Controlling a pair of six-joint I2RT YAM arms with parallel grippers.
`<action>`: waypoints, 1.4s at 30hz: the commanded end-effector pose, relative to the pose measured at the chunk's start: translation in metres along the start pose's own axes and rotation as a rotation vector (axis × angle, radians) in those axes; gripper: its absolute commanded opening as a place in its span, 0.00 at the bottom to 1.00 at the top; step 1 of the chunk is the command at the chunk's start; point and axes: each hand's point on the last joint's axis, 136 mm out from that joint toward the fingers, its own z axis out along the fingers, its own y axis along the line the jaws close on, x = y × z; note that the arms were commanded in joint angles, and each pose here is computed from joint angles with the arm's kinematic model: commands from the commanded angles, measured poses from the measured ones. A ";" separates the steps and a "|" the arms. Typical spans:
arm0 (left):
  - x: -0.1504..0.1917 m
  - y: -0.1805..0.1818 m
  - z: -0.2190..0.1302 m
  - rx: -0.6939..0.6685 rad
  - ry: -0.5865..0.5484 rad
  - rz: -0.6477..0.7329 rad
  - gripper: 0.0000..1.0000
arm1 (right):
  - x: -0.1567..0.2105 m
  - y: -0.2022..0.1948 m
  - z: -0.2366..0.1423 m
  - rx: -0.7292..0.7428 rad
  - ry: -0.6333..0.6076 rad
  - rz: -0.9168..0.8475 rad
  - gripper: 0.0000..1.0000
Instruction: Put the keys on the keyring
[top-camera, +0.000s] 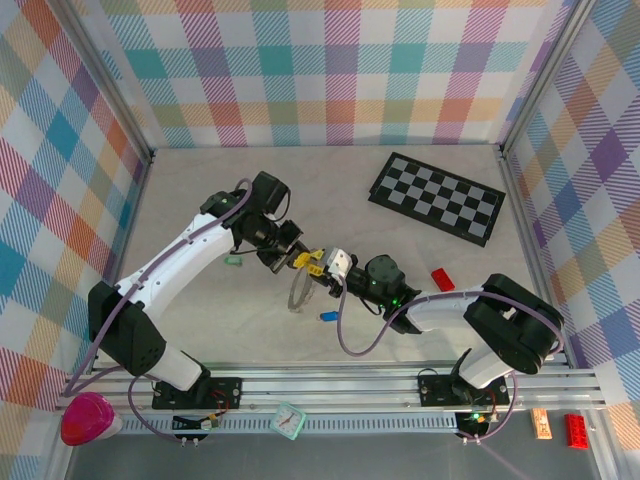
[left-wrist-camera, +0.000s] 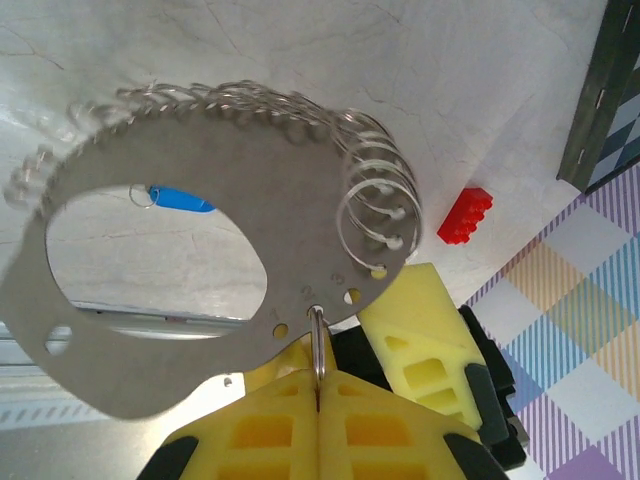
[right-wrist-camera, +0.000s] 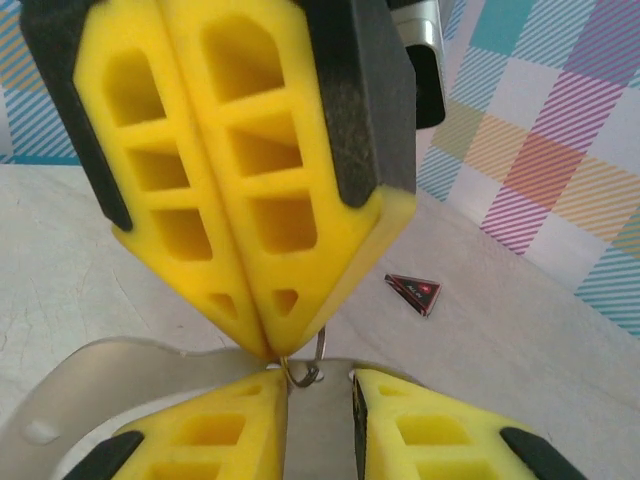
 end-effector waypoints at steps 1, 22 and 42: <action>0.010 0.004 -0.007 0.017 0.042 -0.041 0.00 | -0.021 0.002 0.000 -0.016 -0.076 -0.018 0.22; -0.036 -0.040 -0.055 0.270 -0.295 0.240 0.60 | -0.022 -0.003 0.005 -0.018 -0.065 0.015 0.00; -0.057 -0.012 -0.038 0.092 -0.894 1.918 0.48 | -0.029 -0.013 -0.018 -0.348 0.009 0.110 0.00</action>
